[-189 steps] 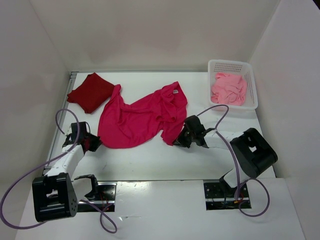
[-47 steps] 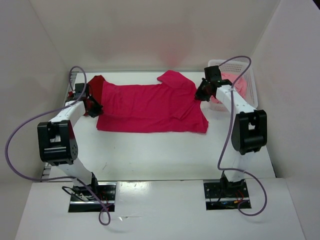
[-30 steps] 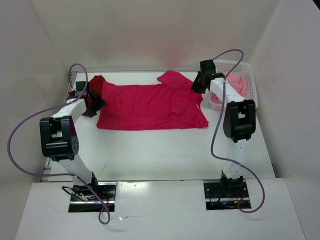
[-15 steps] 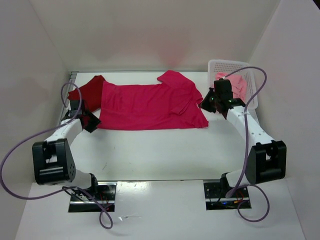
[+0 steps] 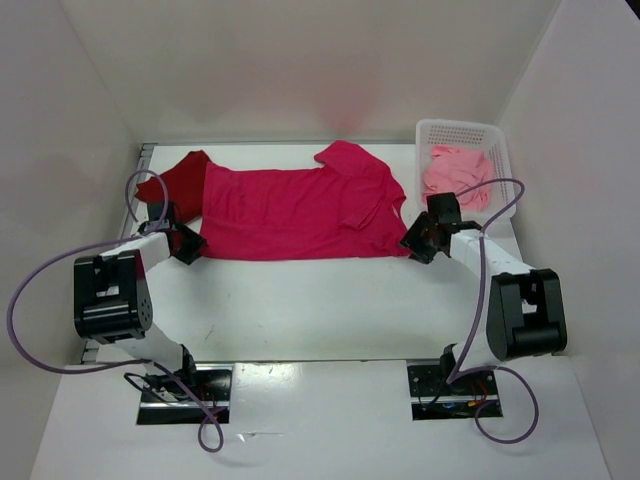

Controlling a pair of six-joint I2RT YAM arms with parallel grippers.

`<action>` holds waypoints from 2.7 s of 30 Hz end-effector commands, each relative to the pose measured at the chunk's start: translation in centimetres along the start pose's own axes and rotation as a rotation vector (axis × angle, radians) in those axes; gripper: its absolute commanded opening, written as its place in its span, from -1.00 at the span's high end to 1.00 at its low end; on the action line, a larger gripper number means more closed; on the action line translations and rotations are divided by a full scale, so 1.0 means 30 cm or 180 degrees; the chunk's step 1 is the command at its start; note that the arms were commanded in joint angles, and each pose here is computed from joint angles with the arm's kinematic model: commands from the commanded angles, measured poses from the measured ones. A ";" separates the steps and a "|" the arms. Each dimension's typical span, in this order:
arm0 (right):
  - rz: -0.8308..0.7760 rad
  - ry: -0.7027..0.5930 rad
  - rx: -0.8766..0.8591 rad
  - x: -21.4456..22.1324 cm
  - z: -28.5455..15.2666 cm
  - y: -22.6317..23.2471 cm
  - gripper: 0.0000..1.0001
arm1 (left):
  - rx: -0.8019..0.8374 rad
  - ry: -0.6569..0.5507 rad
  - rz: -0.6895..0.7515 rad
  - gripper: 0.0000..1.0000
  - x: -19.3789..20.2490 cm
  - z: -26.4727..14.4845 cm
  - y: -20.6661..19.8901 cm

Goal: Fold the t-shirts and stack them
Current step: Fold the flattened tshirt in 1/3 of the way

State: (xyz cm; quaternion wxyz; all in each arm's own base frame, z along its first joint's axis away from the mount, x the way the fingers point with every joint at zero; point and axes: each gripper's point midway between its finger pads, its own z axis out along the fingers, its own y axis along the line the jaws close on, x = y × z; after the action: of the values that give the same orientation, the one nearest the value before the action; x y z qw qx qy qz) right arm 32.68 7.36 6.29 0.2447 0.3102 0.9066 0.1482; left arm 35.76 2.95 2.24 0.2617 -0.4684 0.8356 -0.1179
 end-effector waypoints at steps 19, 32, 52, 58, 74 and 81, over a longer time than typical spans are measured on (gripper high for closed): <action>0.0696 -0.0561 0.0231 -0.151 0.163 -0.094 0.37 | -0.0059 -0.0118 0.0100 0.89 -0.023 0.035 0.020; 0.0823 -0.0882 -0.0038 -0.193 -0.169 -0.079 1.00 | 0.0152 -0.0336 0.0598 1.00 -0.124 -0.211 -0.082; 0.0564 -0.0133 0.0174 0.086 -0.426 -0.140 0.87 | -0.0294 0.0258 0.0920 0.69 0.072 -0.464 0.084; 0.0441 -0.0191 0.0135 0.084 -0.465 -0.135 0.17 | -0.0399 0.0067 0.0846 -0.75 0.040 -0.494 0.097; -0.0214 0.0343 -0.1023 0.212 -0.304 0.239 1.00 | 0.0680 0.0248 0.1206 0.62 0.192 -0.384 -0.230; -0.0513 0.0496 -0.0583 0.370 -0.099 0.263 0.53 | 0.0645 0.0658 0.1388 0.77 0.474 -0.323 -0.198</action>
State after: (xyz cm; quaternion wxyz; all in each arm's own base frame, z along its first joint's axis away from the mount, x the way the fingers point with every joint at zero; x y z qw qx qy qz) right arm 24.27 20.11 8.39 0.1569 0.1788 0.9416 0.2384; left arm 28.21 -11.67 8.52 0.2290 -0.2162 0.9323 -0.1778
